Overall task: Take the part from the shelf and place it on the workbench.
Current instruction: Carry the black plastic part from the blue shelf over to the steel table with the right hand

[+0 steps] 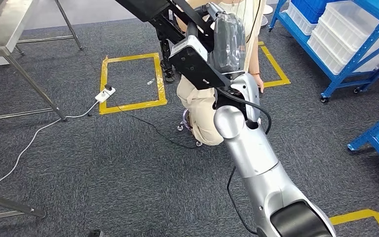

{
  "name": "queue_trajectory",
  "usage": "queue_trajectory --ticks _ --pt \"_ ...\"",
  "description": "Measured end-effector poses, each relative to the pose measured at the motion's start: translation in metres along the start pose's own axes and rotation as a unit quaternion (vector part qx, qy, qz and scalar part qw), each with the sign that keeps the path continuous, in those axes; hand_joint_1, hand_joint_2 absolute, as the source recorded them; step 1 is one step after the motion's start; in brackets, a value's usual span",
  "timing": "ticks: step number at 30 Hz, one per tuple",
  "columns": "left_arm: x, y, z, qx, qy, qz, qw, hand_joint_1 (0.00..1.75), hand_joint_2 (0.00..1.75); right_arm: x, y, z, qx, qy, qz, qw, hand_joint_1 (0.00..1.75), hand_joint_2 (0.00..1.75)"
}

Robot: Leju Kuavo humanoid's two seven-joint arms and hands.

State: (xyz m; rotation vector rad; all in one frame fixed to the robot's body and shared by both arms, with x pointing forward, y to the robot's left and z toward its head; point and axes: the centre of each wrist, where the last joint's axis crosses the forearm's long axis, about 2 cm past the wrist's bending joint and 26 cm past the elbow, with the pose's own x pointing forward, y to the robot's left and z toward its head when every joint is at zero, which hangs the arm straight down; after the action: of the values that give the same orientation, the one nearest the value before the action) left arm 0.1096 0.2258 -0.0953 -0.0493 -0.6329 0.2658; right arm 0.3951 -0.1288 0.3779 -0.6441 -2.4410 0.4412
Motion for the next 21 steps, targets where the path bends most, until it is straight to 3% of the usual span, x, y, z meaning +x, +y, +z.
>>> queue_trajectory --ticks 21 --pt "-0.003 0.009 0.001 0.036 -0.001 0.018 0.999 0.00 1.75 0.009 0.033 -0.013 0.030 -0.005 -0.058 0.998 1.75 1.75"
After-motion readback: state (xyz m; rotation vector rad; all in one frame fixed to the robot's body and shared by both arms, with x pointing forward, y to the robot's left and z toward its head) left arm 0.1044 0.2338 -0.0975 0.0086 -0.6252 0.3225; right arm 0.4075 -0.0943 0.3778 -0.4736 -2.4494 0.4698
